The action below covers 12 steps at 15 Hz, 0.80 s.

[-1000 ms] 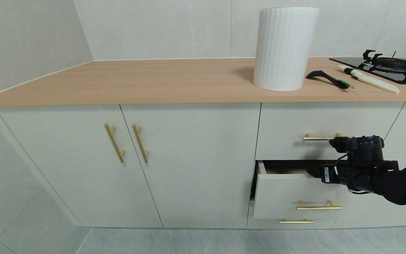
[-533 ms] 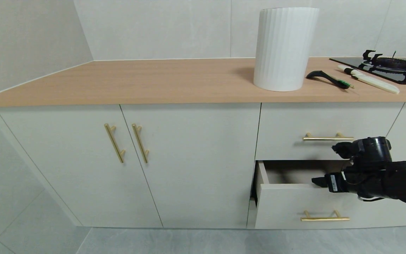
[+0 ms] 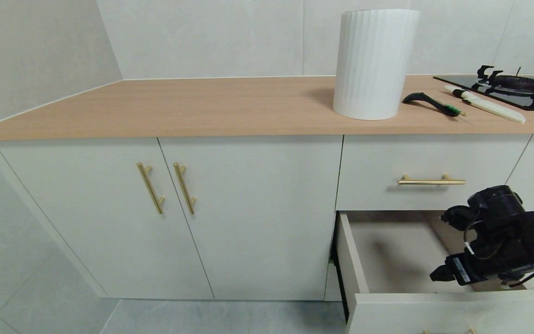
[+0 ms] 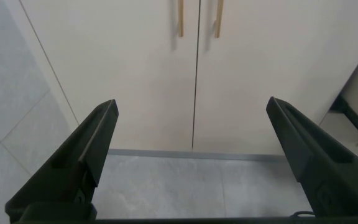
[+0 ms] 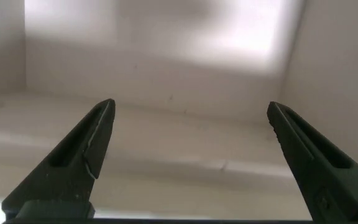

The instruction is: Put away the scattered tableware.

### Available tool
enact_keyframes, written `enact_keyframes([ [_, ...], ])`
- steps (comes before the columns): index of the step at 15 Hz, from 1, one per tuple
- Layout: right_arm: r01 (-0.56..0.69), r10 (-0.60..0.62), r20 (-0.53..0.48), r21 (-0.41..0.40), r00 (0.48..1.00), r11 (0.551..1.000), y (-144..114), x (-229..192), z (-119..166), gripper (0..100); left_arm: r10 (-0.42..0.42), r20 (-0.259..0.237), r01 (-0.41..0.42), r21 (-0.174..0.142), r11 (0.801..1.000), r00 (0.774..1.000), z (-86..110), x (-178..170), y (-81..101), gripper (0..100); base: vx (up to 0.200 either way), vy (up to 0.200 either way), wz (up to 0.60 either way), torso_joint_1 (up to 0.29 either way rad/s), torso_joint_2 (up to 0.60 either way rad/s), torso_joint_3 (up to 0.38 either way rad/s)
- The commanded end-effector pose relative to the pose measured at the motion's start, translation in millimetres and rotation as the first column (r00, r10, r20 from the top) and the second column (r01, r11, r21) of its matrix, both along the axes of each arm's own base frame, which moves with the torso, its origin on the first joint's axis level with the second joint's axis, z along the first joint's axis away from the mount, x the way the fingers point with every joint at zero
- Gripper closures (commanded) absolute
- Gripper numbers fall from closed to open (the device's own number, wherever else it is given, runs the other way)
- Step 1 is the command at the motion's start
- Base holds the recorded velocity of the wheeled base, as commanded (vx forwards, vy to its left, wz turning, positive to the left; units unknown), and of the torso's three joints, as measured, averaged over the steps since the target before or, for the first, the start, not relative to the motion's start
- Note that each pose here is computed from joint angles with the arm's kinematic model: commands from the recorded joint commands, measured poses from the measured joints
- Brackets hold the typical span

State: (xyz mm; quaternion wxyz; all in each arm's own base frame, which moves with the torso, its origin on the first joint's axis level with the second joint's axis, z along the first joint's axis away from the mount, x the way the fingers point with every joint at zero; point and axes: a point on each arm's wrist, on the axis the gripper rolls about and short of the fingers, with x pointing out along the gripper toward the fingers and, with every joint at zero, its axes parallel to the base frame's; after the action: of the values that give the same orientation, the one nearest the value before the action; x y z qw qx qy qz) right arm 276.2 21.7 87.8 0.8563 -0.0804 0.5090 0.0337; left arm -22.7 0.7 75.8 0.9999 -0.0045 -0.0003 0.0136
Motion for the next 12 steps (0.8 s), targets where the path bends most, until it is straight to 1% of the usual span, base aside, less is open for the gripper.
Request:
enact_keyframes([
  [1,-0.023,0.022,-0.021,-0.013,1.000,1.000,0,-5,7,0,0.000,0.000,0.000,0.000,1.000,1.000,-0.1,0,0.0,0,0.000,0.000,0.00,0.000,0.00,0.000],
  [4,-0.057,0.053,-0.132,-0.032,0.990,0.998,1,-16,8,0,0.000,0.000,0.000,0.000,1.000,1.000,-0.1,0,0.0,0,0.000,0.000,0.00,0.000,0.00,0.000],
  [6,-0.092,0.082,-0.188,-0.044,0.979,0.995,5,-22,5,0,0.000,-0.002,0.000,0.000,1.000,1.000,-0.2,0,0.0,0,0.000,0.000,0.00,0.000,0.00,0.000],
  [7,-0.097,0.087,-0.188,-0.045,0.978,0.994,7,-23,6,0,0.000,0.000,0.000,0.000,1.000,1.000,-0.1,0,0.0,0,0.000,0.000,0.00,0.000,0.00,0.000],
  [10,-0.094,0.088,-0.132,-0.042,0.987,0.995,6,-28,22,0,0.000,0.000,0.000,-0.002,1.000,1.000,-0.1,0,0.0,0,0.000,0.000,0.00,0.000,0.00,0.000],
  [12,-0.114,0.107,-0.140,-0.043,0.984,0.993,8,-43,41,0,0.000,0.001,0.000,0.000,1.000,1.000,0.3,0,0.0,0,0.000,0.000,0.00,0.000,0.00,0.000],
])
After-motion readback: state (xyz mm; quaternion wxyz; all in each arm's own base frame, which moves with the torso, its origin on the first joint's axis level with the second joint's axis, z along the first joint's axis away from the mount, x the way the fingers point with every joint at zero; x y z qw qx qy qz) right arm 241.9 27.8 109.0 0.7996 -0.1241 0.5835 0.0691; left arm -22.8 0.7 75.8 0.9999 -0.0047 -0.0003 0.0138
